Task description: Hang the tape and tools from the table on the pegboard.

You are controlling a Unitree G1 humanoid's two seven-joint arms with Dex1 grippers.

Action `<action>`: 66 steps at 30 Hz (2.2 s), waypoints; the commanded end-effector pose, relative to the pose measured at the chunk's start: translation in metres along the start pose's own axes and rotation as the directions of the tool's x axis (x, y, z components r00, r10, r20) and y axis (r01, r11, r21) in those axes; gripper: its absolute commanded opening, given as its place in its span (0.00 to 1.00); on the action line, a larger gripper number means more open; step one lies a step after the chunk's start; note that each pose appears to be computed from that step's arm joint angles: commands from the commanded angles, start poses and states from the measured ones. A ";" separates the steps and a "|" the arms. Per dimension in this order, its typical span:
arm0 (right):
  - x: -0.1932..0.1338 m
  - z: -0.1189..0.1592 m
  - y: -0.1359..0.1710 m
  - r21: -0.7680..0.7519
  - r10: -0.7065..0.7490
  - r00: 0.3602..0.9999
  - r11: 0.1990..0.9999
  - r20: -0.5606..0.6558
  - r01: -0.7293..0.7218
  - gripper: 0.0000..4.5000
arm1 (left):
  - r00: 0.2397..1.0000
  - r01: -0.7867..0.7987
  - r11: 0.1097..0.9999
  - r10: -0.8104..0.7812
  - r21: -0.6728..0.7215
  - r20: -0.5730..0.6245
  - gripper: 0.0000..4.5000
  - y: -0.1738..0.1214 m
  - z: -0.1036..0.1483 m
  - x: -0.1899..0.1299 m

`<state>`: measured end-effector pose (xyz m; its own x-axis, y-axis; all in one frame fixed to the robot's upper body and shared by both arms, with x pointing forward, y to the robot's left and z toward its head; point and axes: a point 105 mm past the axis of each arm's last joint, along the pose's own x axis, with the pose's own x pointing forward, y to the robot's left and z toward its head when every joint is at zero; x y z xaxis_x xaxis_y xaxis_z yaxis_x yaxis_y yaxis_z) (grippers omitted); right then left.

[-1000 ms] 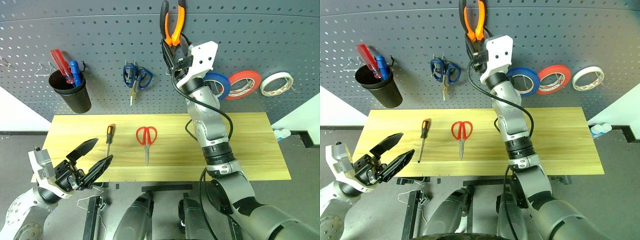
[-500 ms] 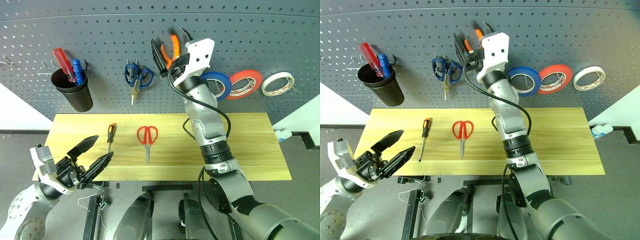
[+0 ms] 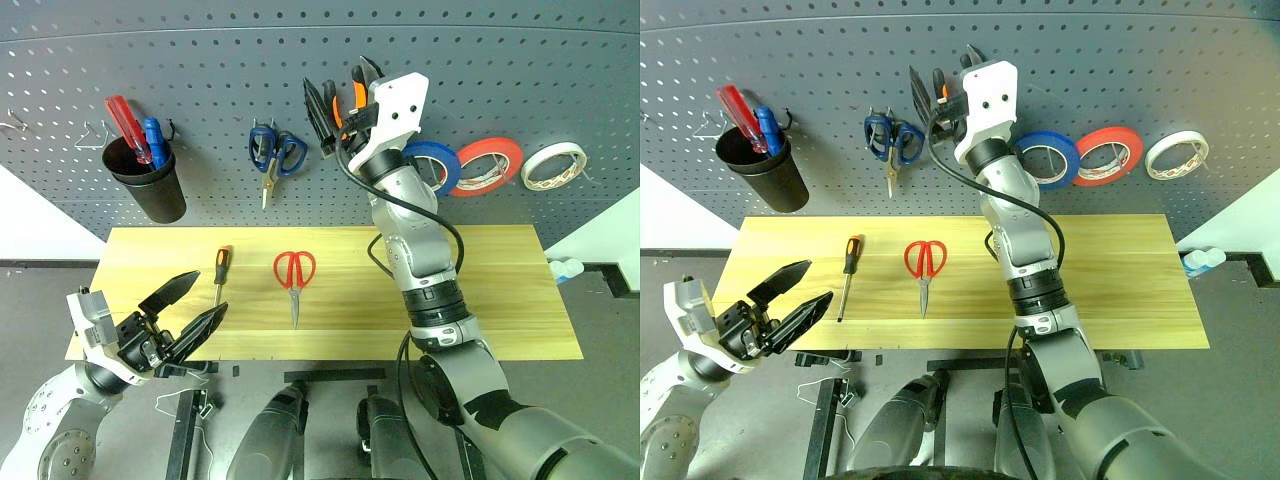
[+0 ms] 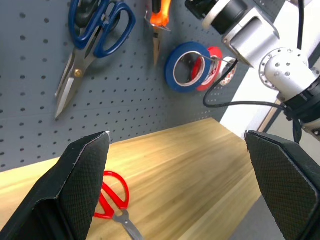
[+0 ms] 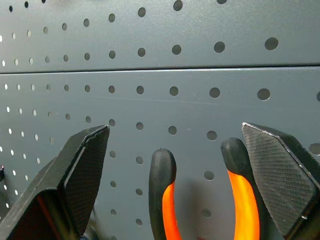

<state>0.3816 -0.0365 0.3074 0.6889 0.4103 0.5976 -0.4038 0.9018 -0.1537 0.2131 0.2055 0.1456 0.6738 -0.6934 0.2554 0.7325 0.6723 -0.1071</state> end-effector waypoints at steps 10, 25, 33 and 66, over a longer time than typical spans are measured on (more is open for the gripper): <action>-0.030 0.018 -0.008 -0.054 -0.001 0.999 0.999 -0.039 -0.001 0.99 | 0.999 0.037 0.999 -0.037 -0.005 0.007 1.00 -0.003 -0.010 0.007; -0.111 0.037 -0.004 0.014 0.261 0.927 0.963 -0.270 -0.267 0.99 | 0.999 0.046 0.999 -0.046 -0.015 0.027 1.00 0.004 -0.021 0.019; -0.160 0.029 -0.001 0.103 0.364 0.819 0.928 -0.444 -0.357 0.99 | 1.000 -0.018 0.995 0.019 -0.101 0.017 1.00 0.017 -0.029 0.030; -0.197 0.007 0.001 0.083 0.327 0.777 0.938 -0.538 -0.337 0.99 | 0.782 -0.248 0.946 0.323 0.208 -0.533 1.00 0.062 -0.140 0.061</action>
<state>0.2485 -0.1235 0.1836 0.7406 0.6701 -0.0488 -0.6587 0.7098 -0.2495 0.3094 0.1725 0.0179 0.8136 -0.4713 -0.3404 0.4990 0.8666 -0.0070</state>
